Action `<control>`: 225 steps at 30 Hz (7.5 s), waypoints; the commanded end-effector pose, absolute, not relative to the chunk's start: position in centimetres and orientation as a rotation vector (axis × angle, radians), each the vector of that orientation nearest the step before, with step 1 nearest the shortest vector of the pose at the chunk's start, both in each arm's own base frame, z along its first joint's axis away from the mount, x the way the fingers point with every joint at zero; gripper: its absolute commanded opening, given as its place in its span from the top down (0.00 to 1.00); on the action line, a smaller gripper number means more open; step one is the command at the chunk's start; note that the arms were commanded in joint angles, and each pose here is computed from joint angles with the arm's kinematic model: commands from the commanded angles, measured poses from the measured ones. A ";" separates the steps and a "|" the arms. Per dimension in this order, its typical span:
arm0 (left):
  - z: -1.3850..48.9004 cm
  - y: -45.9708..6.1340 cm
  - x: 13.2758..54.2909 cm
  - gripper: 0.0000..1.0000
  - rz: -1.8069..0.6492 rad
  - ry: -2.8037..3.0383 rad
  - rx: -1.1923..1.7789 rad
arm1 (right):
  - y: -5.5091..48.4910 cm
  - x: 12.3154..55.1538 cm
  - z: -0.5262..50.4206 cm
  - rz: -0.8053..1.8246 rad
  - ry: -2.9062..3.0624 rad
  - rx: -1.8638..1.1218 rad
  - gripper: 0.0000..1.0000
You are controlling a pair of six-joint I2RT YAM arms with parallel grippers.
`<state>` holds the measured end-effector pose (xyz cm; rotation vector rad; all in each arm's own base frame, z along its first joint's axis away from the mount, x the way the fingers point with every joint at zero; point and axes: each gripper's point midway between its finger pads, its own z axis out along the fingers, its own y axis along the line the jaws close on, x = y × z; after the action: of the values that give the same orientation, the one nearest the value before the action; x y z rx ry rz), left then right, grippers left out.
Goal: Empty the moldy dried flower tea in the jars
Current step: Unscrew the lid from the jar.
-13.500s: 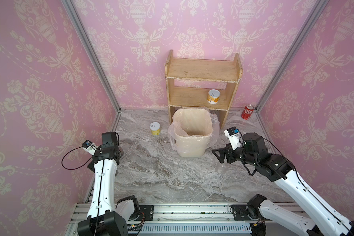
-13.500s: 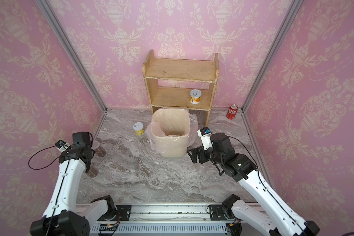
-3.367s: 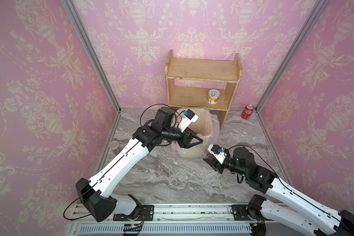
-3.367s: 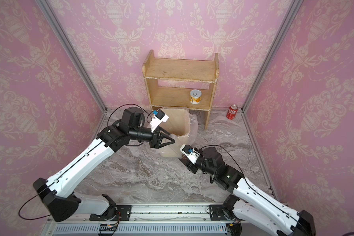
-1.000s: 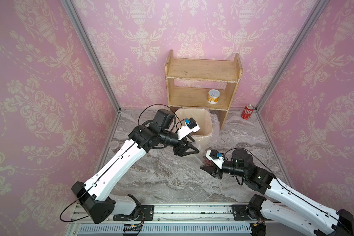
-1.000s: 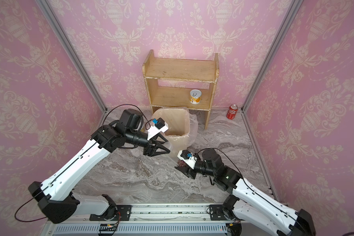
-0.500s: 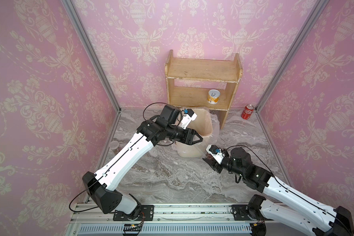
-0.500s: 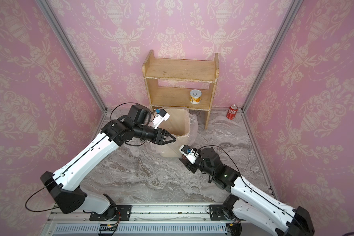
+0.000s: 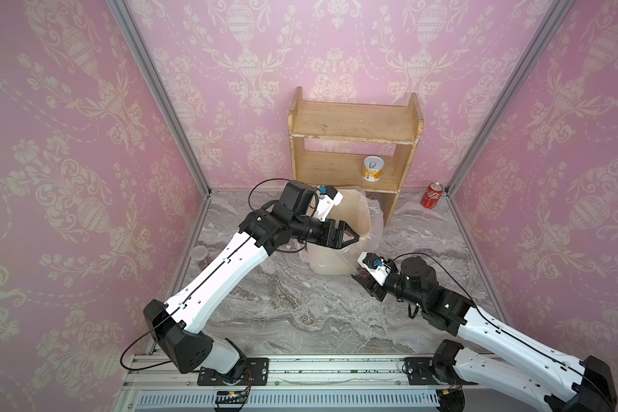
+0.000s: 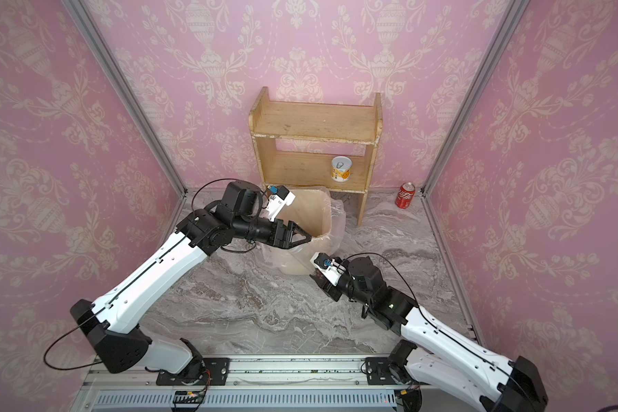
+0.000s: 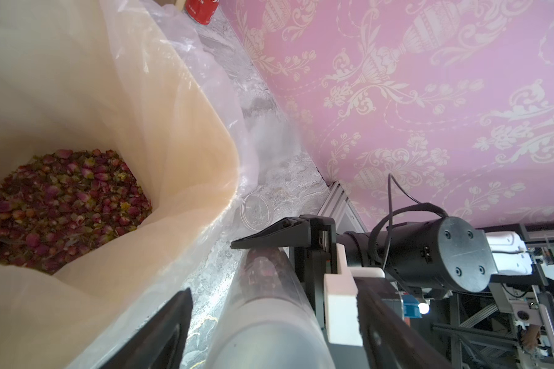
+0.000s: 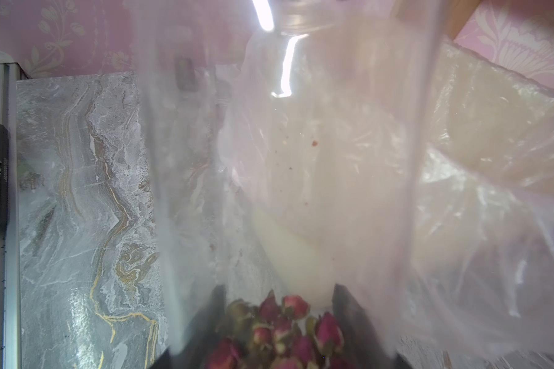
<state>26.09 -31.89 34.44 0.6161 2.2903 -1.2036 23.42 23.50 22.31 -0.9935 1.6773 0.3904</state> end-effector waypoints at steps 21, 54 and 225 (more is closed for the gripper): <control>36.5 -28.8 17.8 0.04 -1.196 1.739 1.441 | 26.1 18.6 24.9 0.760 1.546 -1.062 0.70; 35.3 -29.9 23.8 0.77 -1.167 2.079 0.976 | 25.2 20.8 24.3 0.600 1.599 -1.034 0.71; 36.0 -28.5 20.3 0.16 -1.300 1.696 1.288 | 27.4 17.7 27.1 1.000 1.502 -1.056 0.71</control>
<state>19.85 -28.64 37.39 1.2843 1.6494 -1.3487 17.58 27.19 24.90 -1.0719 1.5607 0.9813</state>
